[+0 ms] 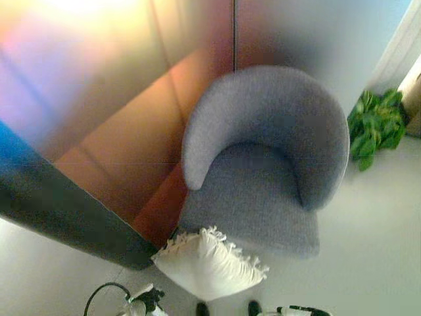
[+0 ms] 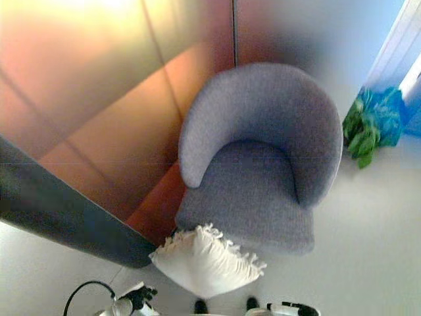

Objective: Pick up the pillow and put it on the sofa.

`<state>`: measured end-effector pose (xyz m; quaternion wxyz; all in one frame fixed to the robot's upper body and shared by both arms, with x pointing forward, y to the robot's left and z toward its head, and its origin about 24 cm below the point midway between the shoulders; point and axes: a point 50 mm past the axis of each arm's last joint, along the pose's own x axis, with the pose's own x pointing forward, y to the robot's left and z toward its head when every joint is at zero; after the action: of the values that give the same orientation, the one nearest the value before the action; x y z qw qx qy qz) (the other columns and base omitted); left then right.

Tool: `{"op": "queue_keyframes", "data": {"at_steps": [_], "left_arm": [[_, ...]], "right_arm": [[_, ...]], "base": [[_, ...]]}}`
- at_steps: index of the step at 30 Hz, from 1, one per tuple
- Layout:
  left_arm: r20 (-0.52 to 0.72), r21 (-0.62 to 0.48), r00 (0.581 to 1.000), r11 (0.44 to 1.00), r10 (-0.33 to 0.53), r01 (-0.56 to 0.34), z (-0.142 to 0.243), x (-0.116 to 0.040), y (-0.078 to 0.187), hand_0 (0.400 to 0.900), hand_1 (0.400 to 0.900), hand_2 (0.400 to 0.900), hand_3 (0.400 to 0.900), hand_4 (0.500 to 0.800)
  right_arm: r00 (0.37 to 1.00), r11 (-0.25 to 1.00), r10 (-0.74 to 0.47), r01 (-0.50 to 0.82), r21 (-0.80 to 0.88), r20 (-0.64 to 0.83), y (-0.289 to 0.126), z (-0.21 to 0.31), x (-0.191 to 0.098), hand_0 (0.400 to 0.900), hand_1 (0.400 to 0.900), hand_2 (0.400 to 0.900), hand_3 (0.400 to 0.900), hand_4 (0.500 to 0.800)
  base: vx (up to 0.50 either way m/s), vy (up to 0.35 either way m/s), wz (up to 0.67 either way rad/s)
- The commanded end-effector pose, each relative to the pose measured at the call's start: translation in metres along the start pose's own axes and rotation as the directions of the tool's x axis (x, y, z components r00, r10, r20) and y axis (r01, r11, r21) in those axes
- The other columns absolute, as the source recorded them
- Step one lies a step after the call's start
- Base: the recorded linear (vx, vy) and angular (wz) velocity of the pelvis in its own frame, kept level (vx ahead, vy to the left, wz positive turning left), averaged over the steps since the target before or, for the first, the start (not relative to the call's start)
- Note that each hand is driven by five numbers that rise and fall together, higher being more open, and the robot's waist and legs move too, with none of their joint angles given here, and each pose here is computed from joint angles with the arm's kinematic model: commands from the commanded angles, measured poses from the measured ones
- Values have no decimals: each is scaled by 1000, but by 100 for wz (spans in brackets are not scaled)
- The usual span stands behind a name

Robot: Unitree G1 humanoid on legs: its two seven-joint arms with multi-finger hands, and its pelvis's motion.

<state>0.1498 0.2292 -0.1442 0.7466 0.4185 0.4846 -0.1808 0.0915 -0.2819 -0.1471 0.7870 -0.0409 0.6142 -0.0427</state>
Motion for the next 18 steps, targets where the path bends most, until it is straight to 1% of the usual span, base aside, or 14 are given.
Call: {"op": "queue_keyframes", "data": {"at_steps": [1, 3, 7, 10, 15, 18], "left_arm": [[52, -19, 971, 972, 233, -232, 24, -1, 82, 900, 900, 900, 900, 800], [73, -74, 954, 956, 290, -285, 35, -3, 104, 900, 900, 900, 900, 800], [97, -201, 919, 912, 381, -357, 44, -10, 135, 900, 900, 900, 900, 800], [131, -264, 884, 875, 450, -406, 56, -18, 159, 900, 900, 900, 900, 800], [185, -352, 810, 807, 556, -474, 82, -38, 209, 900, 900, 900, 900, 800], [229, -374, 768, 783, 598, -498, 98, -52, 233, 900, 900, 900, 900, 800]], "right_arm": [[1000, 999, -18, 18, -39, 21, -1, 19, 0, 900, 900, 900, 900, 800], [998, 999, -23, 26, -44, 56, -4, 29, -1, 900, 900, 900, 900, 800], [996, 998, -20, 26, -62, 92, -5, 39, -2, 900, 900, 900, 900, 800], [993, 996, -9, 19, -82, 116, -5, 47, -3, 900, 900, 900, 900, 800], [983, 994, 21, -1, -106, 182, -3, 72, -6, 900, 900, 900, 900, 800], [976, 993, 35, -9, -119, 213, 0, 83, -7, 900, 900, 900, 900, 800]], "base": [[-110, 110, -17], [-111, 78, -21], [-99, 47, -20], [-105, 32, -12], [-115, 13, -9], [-88, 5, -6]]}}
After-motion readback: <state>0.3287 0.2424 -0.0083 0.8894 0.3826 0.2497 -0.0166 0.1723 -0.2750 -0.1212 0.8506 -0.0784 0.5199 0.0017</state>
